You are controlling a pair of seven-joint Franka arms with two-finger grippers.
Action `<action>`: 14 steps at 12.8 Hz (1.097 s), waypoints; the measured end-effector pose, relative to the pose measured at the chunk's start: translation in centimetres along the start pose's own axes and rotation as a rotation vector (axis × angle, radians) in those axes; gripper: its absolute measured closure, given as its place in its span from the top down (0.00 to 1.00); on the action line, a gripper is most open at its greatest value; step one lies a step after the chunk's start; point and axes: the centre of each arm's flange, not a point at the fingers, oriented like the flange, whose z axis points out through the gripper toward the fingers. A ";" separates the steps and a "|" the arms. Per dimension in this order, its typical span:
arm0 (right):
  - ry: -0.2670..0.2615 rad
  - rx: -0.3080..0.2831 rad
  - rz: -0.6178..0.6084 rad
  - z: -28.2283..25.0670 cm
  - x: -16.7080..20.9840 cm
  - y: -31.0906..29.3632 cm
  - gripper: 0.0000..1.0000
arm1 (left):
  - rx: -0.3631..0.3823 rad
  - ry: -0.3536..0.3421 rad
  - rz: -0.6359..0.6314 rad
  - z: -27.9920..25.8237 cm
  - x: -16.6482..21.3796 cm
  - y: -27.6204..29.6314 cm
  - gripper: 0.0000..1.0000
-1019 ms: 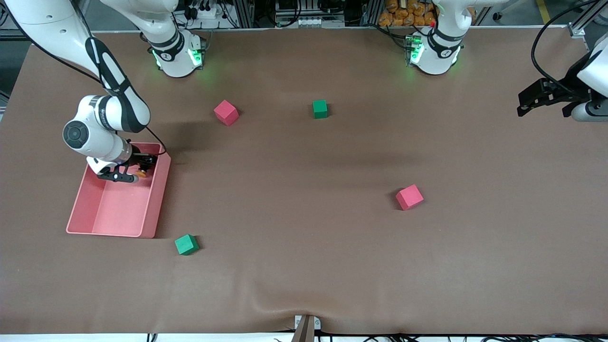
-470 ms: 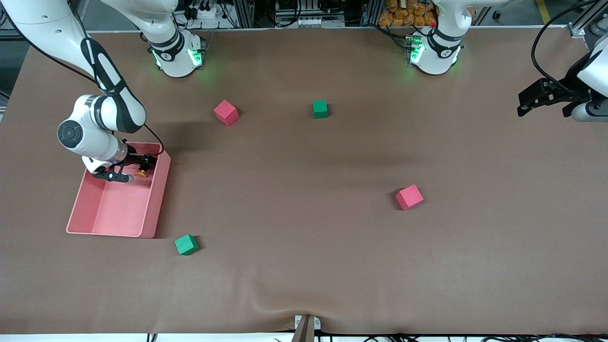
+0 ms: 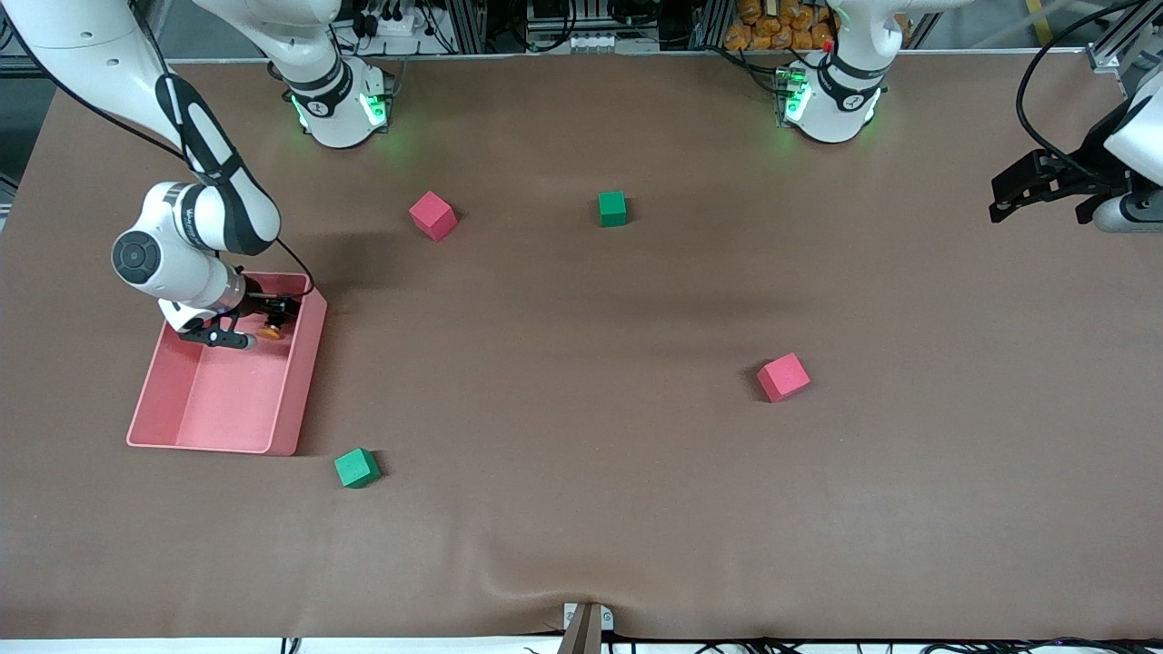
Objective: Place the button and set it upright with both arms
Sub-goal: 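Grasp the yellow-capped button with the right gripper, then lift the button out of the tray with the right gripper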
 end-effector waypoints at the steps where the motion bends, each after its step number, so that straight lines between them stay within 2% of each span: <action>1: 0.002 0.000 0.001 -0.2 0.0 0.1 0.66 | 0.000 0.000 0.000 0.0 0.0 0.0 1.00; 3: 0.005 0.000 0.005 -0.6 0.1 0.3 0.43 | 0.000 0.000 0.000 0.0 0.0 0.0 1.00; 9: 0.017 0.000 -0.001 -1.2 0.4 0.0 0.41 | 0.000 -0.002 0.000 0.0 0.0 0.0 1.00; 14: 0.048 -0.010 -0.029 -8.8 2.2 -1.3 0.41 | 0.000 -0.002 -0.001 0.0 0.0 0.0 1.00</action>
